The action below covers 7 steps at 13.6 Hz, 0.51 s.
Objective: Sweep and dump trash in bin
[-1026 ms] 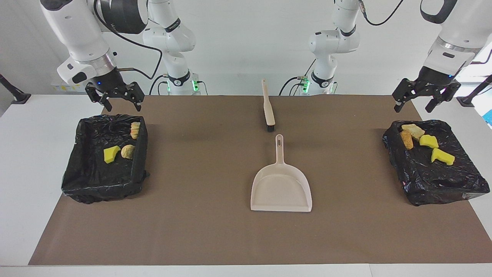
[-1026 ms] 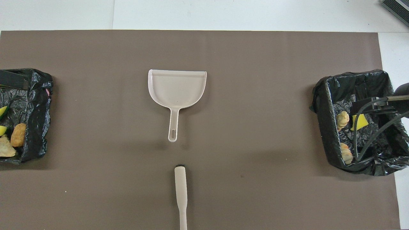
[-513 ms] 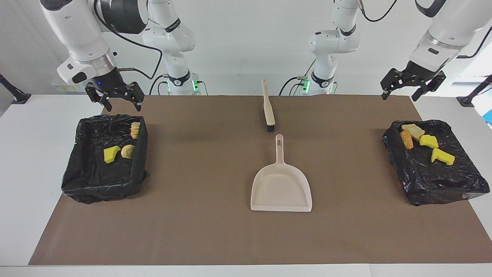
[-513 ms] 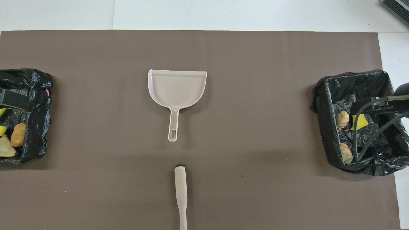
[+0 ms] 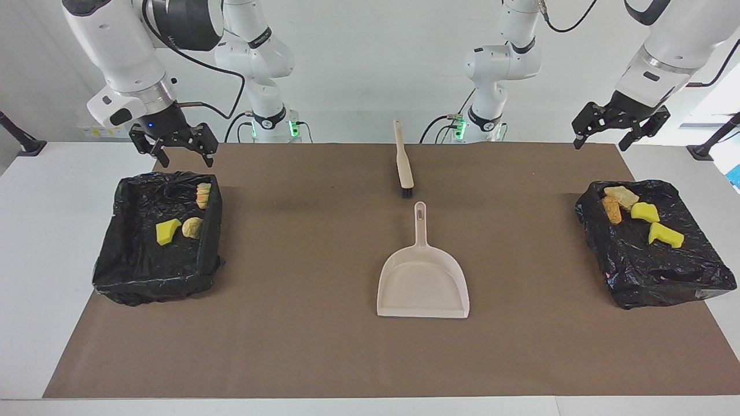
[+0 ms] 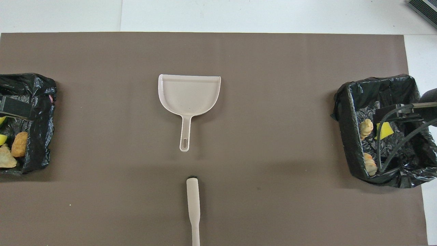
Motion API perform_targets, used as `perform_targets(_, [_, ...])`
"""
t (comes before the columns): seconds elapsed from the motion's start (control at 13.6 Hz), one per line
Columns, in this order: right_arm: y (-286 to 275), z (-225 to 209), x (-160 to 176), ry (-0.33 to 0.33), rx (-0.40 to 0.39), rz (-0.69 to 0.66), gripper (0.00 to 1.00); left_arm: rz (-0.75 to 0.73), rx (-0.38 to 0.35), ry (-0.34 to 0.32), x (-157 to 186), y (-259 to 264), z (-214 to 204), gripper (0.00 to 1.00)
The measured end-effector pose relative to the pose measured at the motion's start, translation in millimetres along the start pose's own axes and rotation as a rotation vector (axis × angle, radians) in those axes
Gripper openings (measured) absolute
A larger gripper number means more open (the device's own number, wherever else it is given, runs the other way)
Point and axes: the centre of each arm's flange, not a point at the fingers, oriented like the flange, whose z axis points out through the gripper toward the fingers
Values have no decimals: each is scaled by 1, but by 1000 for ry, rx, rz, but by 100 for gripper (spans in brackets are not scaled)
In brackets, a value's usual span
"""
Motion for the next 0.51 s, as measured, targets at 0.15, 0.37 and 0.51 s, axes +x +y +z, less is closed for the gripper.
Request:
perform_targets(0.15, [0,0,0,0,0,0,100,0,-1,-10,-3,0,4,100])
perform_targets(0.37, [0,0,0,-1,0,0,100,1,-2,-28,-12,2,12,100])
perform_targets(0.51, [0,1,0,-1,0,0,100,10,-1,-28,-18,7,15,100])
